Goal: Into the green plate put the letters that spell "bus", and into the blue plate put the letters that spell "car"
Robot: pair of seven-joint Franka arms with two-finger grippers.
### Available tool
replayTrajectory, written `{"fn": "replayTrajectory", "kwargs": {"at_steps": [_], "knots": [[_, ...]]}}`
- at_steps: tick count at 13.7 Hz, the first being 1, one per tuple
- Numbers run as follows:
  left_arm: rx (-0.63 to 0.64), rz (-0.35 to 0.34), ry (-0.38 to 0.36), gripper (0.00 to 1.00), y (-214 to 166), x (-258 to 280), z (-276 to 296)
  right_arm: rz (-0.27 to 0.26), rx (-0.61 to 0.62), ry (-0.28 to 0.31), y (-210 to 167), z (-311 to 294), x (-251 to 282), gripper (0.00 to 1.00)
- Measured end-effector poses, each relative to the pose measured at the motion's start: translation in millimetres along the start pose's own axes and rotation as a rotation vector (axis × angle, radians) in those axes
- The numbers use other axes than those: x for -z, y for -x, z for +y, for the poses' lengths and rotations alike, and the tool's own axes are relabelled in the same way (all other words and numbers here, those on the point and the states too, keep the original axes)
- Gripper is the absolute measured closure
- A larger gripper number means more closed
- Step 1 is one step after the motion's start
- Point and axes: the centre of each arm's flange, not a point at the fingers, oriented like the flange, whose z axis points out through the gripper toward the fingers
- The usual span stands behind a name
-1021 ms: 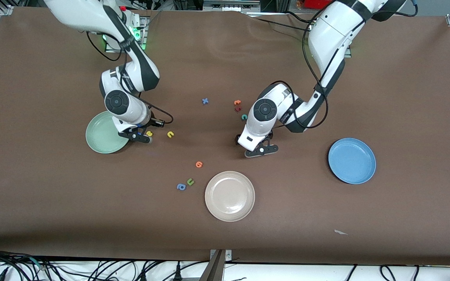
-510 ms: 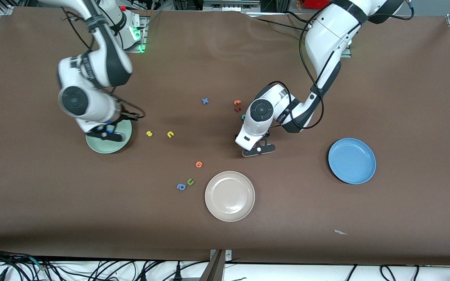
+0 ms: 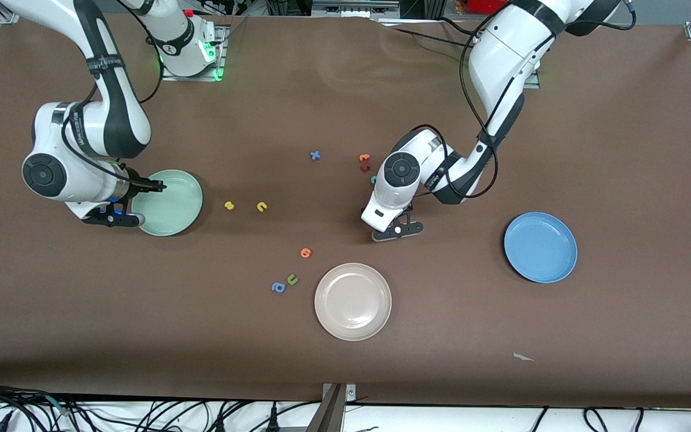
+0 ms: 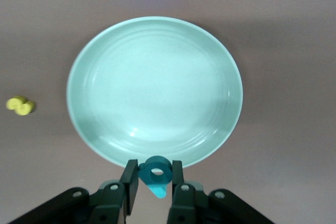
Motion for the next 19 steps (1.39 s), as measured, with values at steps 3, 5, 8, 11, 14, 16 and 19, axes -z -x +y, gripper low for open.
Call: {"fn": "replayTrajectory", "kwargs": {"at_steps": [3,5,8,11,14,16,19], "knots": [[0.01,0.007,0.0,0.72,-9.2,8.4,-0.3,-0.016,0.027,0.015,-8.9,17.6,-33.9,0.7],[0.012,-0.017,-0.046,0.72,-30.2,22.9,-14.8,-0.013,0.046,0.026,-15.5,28.7,-54.9,0.7],[-0.048,-0.079,-0.123,0.72,-76.0,57.7,-67.8,-0.015,0.068,0.033,-20.0,38.8,-73.5,0.7],[-0.125,-0.139,-0.148,0.72,-118.2,75.1,-137.0,-0.008,0.075,0.032,-20.8,39.9,-70.7,0.44],[-0.23,-0.215,-0.148,0.72,-152.4,76.9,-210.9,-0.004,0.067,0.019,-17.1,29.5,-48.3,0.15],[-0.316,-0.247,-0.13,0.72,-171.6,78.2,-258.5,0.032,0.048,0.002,-11.5,-2.4,-15.6,0.01],[-0.455,-0.27,-0.15,0.72,-188.0,73.7,-312.3,0.077,-0.009,-0.016,1.9,-66.6,11.9,0.01]]}}
